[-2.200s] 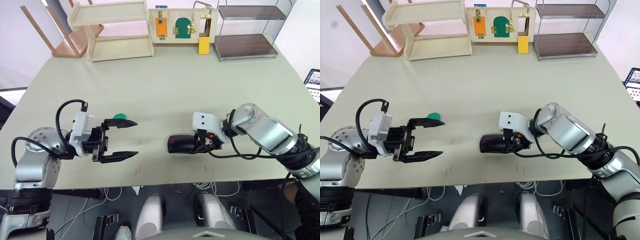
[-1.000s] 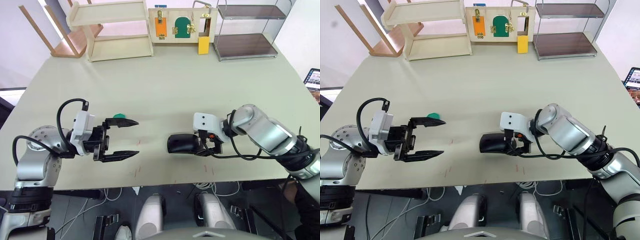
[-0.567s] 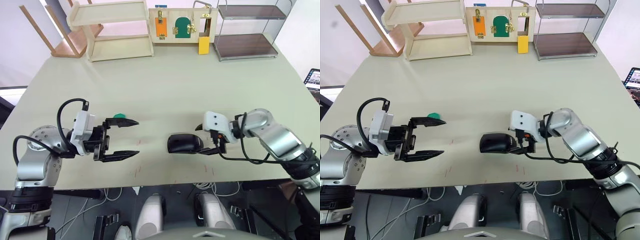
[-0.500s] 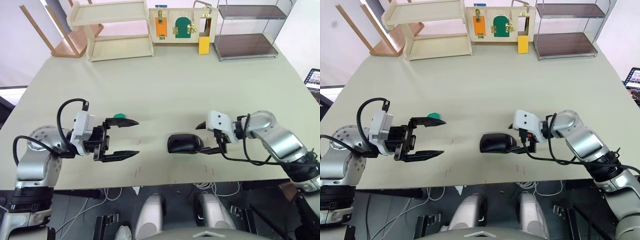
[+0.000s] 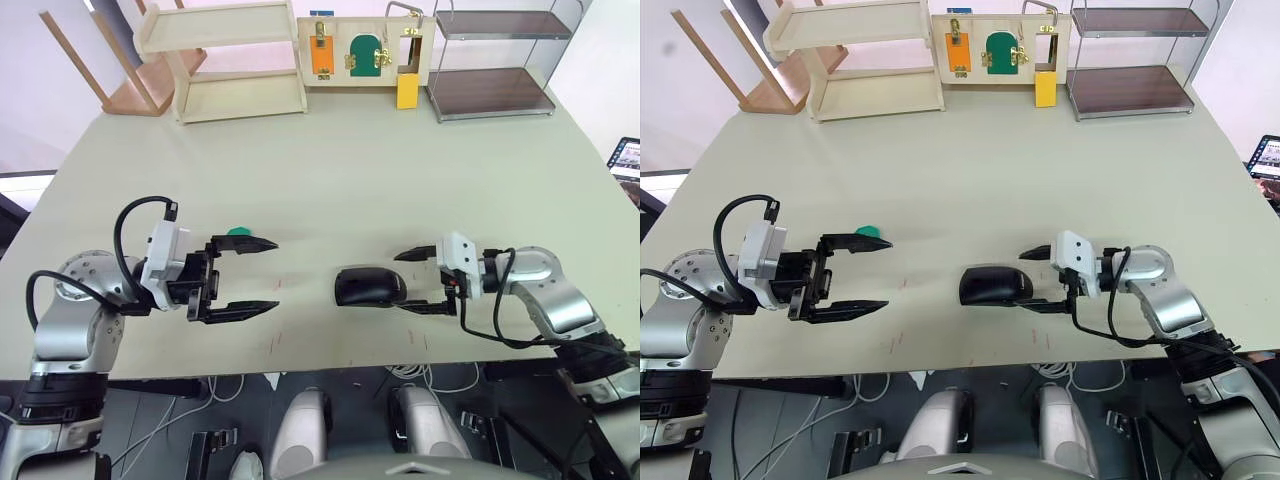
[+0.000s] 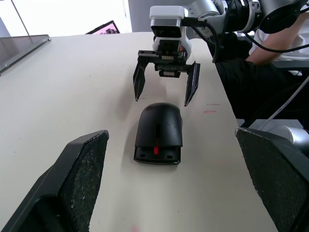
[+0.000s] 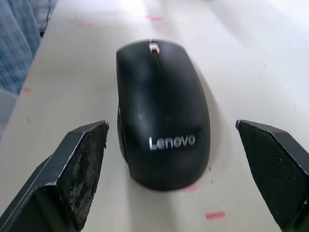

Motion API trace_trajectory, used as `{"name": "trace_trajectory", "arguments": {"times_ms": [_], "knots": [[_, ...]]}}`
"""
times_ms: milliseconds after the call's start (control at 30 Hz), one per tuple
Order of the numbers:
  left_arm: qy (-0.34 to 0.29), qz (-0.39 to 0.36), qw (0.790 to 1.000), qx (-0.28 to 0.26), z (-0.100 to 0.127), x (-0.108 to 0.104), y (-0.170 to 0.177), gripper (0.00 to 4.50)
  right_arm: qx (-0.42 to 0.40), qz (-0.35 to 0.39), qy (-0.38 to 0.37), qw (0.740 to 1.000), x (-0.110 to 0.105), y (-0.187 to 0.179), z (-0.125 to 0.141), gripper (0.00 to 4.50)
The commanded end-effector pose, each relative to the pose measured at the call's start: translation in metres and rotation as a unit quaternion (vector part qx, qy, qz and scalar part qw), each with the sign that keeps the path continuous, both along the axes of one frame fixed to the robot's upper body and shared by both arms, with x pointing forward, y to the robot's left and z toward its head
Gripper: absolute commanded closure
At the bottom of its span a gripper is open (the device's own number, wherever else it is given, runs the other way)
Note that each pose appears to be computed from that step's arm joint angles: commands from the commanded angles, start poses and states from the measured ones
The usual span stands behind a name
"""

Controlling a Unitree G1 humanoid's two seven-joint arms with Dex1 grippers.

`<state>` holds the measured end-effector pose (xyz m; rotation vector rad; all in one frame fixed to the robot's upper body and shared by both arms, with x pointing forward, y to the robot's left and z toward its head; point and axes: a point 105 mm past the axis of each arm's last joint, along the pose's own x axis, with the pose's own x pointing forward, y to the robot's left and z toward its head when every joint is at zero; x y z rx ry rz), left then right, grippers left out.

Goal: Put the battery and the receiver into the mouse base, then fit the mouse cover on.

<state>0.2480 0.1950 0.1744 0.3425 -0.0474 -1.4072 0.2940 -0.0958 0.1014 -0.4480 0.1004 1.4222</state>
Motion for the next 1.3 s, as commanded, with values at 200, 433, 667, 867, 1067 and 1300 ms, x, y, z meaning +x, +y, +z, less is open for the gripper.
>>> {"name": "trace_trajectory", "arguments": {"times_ms": [200, 433, 667, 867, 1067, 1300], "knots": [[-0.019, -0.004, 1.000, 0.000, 0.007, 0.000, 0.000, 0.00, 0.013, 0.011, -0.015, 1.000, 0.002, 0.004, 0.001, 0.06], [-0.019, -0.003, 1.000, 0.001, 0.008, 0.000, 0.001, 0.00, 0.014, 0.012, -0.011, 1.000, 0.004, 0.005, -0.002, 0.06], [-0.019, -0.001, 1.000, 0.002, 0.008, -0.001, 0.002, 0.00, 0.019, 0.014, -0.008, 1.000, 0.003, 0.005, -0.001, 1.33], [-0.019, -0.002, 1.000, 0.001, 0.008, -0.001, 0.001, 0.00, 0.016, 0.012, -0.010, 1.000, 0.004, 0.004, -0.001, 2.08], [-0.019, -0.002, 1.000, 0.002, 0.007, -0.001, 0.002, 0.00, 0.017, 0.011, -0.017, 1.000, 0.003, 0.002, 0.007, 2.08], [-0.018, -0.001, 1.000, 0.002, 0.007, -0.001, 0.002, 0.00, -0.004, 0.001, -0.018, 1.000, 0.000, 0.011, 0.029, 2.08]]}}
